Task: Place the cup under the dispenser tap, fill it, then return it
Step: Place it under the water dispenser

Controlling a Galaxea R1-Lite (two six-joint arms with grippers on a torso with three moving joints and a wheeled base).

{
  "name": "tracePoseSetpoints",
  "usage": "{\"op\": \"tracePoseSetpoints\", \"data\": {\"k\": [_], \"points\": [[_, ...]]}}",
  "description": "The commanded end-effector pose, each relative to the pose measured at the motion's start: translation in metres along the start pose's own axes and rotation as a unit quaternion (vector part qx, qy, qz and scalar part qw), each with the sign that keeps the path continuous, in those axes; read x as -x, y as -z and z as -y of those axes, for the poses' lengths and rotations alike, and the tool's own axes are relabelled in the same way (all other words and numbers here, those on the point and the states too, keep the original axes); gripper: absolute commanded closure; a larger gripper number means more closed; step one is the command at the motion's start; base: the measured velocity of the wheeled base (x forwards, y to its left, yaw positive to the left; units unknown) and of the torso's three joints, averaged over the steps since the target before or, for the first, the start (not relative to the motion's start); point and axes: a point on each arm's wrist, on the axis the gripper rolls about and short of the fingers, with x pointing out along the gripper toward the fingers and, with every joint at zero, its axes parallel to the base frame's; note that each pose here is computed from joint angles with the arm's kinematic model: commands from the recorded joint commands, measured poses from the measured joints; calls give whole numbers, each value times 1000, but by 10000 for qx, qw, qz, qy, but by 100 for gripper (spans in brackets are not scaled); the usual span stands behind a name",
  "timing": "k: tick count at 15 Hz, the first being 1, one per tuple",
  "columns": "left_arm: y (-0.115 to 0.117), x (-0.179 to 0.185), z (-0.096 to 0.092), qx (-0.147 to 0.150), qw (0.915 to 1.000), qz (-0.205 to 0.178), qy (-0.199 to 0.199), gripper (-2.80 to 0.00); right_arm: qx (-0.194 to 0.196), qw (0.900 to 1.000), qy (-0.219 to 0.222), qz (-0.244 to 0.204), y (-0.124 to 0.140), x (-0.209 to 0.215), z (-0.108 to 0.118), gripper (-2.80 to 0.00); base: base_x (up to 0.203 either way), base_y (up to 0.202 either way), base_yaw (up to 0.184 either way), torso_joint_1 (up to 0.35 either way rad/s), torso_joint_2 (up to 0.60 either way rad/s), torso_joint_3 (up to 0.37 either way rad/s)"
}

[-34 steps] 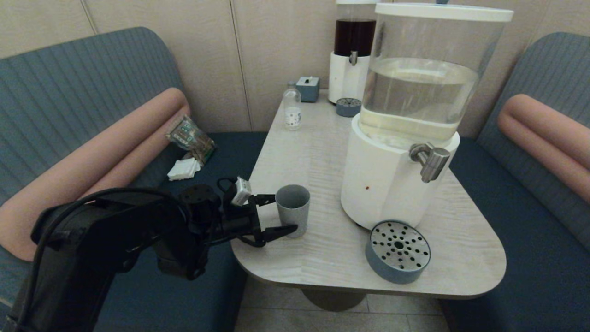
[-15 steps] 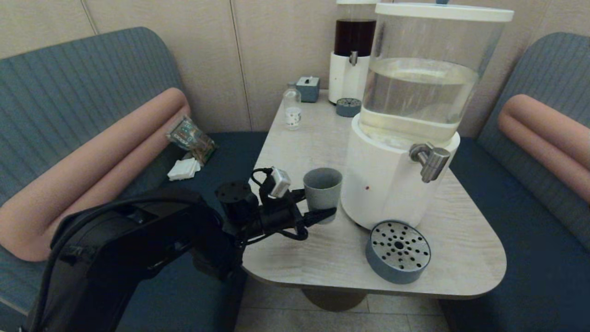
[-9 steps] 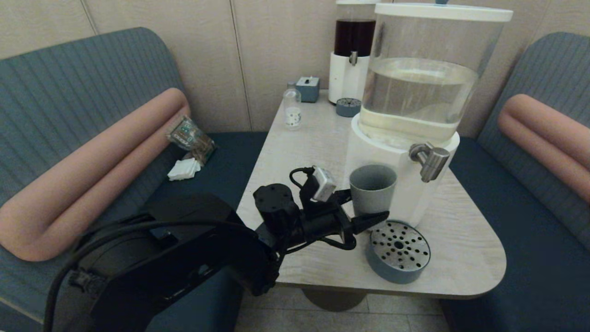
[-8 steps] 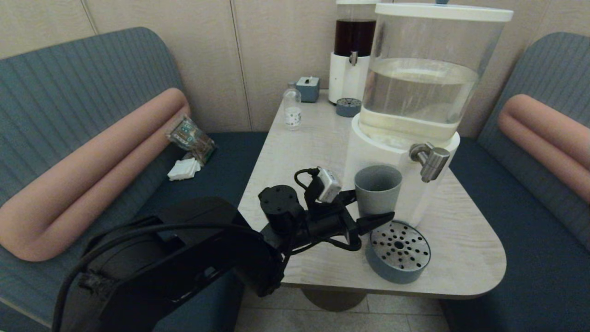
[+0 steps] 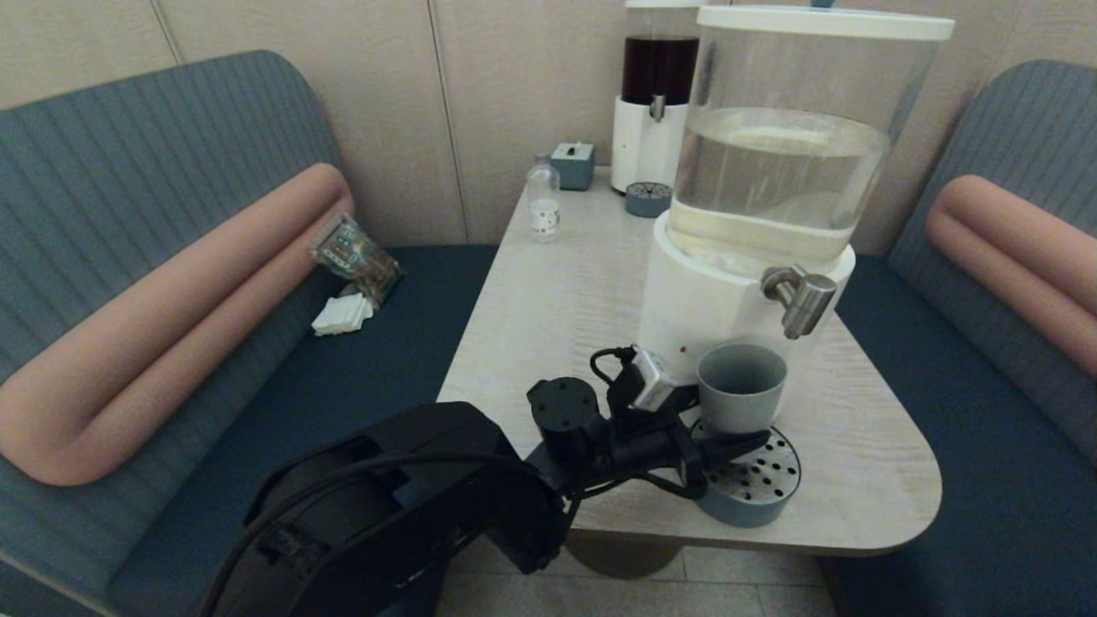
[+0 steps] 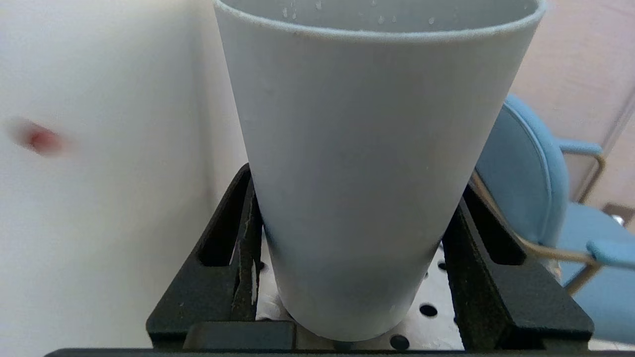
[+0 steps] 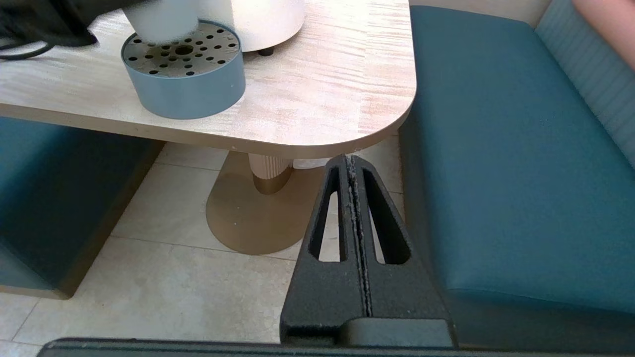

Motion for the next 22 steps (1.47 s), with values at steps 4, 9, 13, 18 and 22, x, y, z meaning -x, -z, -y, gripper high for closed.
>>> {"op": "tracePoseSetpoints", "data": {"k": [4, 9, 13, 18, 22], "points": [[22, -8, -8, -48, 9999, 123, 33, 0, 3, 10000, -1, -3, 0, 0, 0, 0, 0, 0, 0, 0, 0, 0], [33, -13, -13, -113, 9996, 251, 39, 0, 3, 10000, -1, -3, 0, 0, 0, 0, 0, 0, 0, 0, 0, 0], [34, -14, -14, -137, 9995, 274, 46, -280, 3, 10000, -1, -3, 0, 0, 0, 0, 0, 0, 0, 0, 0, 0], [22, -21, -17, -278, 9984, 477, 74, -280, 3, 10000, -1, -3, 0, 0, 0, 0, 0, 0, 0, 0, 0, 0], [10, -19, -19, -322, 9981, 519, 50, -280, 9, 10000, -1, -3, 0, 0, 0, 0, 0, 0, 0, 0, 0, 0]]}}
